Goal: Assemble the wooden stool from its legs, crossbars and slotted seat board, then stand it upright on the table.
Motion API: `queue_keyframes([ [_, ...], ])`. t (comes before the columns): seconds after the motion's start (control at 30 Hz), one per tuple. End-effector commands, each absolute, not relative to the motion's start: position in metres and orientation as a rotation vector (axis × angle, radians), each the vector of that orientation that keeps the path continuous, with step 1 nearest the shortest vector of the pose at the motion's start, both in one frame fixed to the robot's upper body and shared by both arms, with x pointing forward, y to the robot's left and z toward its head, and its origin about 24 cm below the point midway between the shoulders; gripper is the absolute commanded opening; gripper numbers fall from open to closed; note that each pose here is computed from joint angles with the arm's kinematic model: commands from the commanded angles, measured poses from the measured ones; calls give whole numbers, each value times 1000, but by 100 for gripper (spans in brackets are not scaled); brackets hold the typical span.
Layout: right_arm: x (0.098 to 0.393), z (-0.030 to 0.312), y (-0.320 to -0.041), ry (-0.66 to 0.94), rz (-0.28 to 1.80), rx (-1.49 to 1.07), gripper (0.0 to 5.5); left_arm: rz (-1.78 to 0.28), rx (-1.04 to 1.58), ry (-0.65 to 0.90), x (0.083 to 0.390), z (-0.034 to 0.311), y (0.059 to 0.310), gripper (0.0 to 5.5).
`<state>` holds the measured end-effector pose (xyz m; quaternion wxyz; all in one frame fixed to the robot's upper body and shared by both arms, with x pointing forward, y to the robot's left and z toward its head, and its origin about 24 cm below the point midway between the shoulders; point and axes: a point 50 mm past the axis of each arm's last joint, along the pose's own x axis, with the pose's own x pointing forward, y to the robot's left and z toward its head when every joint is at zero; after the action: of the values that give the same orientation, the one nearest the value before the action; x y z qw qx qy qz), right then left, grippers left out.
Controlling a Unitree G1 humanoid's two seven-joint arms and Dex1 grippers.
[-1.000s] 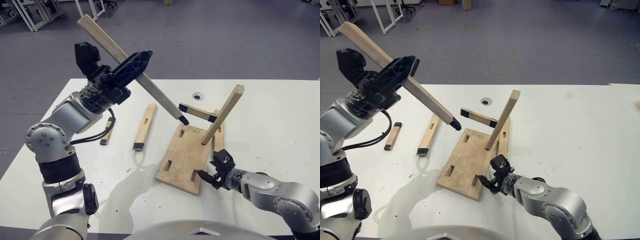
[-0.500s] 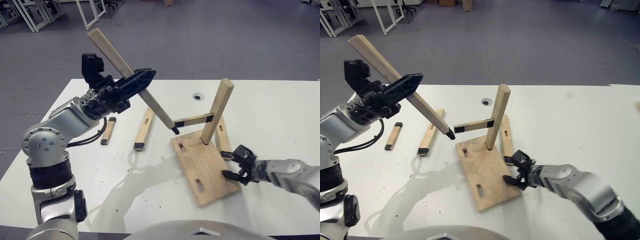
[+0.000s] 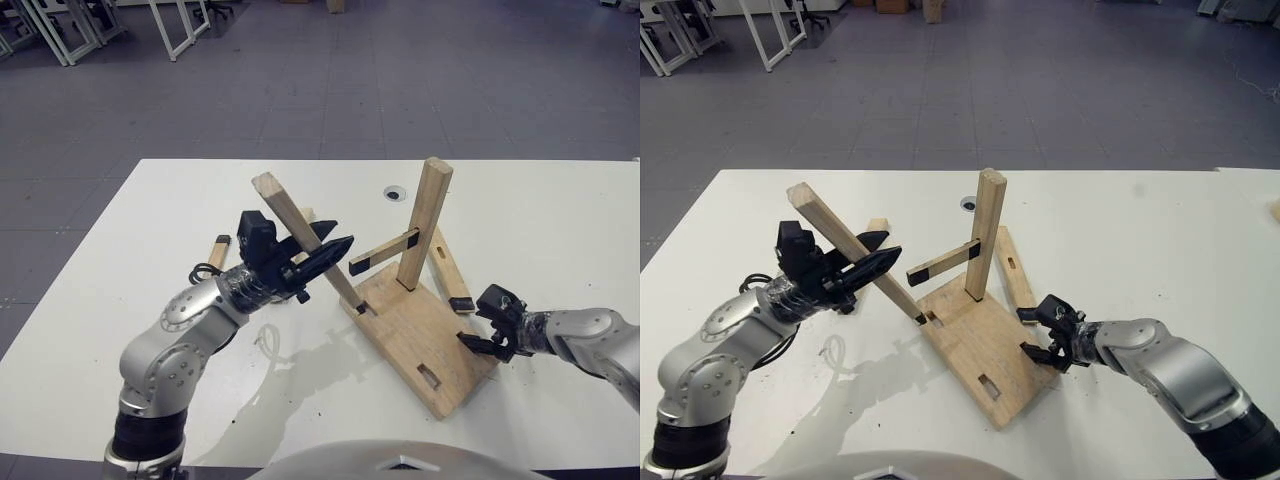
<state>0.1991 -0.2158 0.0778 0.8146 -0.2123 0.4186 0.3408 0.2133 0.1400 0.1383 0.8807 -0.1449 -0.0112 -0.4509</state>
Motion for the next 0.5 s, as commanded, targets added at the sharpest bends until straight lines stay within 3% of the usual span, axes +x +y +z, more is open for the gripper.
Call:
queue_keyframes([
  [0.03,201,75,-219,911,708,-466,354,-881,-306,-21,213,116,135,203],
  [0.5,205,77,-216,894,718,-481,354,-888,-286,-12,227,89,121,203],
])
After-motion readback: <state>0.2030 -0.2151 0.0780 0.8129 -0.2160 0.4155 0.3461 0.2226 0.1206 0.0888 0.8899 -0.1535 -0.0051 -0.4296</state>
